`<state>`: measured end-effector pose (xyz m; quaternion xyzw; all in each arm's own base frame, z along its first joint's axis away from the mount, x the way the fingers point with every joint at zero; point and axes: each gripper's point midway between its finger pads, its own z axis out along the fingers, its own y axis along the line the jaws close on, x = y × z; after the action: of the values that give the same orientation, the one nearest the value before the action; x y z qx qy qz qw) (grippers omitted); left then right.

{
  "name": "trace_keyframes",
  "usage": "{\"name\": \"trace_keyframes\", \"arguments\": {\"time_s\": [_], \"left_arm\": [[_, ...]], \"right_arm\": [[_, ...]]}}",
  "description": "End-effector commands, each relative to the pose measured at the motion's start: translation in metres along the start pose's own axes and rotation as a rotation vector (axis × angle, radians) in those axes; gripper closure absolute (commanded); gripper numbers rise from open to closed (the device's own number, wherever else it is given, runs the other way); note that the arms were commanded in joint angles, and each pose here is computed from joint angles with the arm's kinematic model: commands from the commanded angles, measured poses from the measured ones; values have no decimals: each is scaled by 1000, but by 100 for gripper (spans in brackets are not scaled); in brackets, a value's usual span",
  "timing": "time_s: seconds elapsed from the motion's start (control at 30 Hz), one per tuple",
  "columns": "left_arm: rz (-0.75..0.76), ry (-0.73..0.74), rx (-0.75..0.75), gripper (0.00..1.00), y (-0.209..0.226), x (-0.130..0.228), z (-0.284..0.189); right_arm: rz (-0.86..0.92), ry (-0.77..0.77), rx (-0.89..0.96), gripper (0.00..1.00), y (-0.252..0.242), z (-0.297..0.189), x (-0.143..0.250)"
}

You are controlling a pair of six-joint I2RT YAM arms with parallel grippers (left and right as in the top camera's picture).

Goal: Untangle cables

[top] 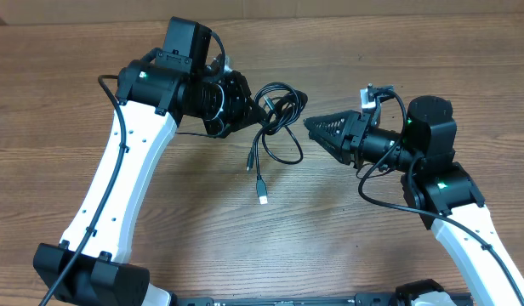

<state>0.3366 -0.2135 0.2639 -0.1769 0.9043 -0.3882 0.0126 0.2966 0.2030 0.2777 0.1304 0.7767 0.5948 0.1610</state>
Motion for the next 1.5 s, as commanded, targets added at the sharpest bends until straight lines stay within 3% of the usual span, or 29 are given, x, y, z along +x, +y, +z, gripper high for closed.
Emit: {"name": "trace_keyframes", "arguments": {"time_s": [0.0, 0.4, 0.9, 1.1, 1.33, 1.47], "left_arm": [[-18, 50, 53, 96, -10, 11, -3], [32, 69, 47, 96, -7, 15, -3], [725, 45, 73, 96, -9, 14, -3], [1039, -53, 98, 96, -25, -2, -4], [1180, -203, -116, 96, -14, -43, -7], [1287, -208, -147, 96, -13, -46, -8]], "right_arm": [[-15, 9, -22, 67, 11, 0, 2], [-25, 6, -16, 67, 10, 0, 1], [-169, -5, -11, 55, 9, 0, -1], [-323, -5, -11, 41, 9, 0, 0], [-461, 1, 0, 26, 6, 0, 1], [-521, 1, -1, 21, 6, 0, 1]]}}
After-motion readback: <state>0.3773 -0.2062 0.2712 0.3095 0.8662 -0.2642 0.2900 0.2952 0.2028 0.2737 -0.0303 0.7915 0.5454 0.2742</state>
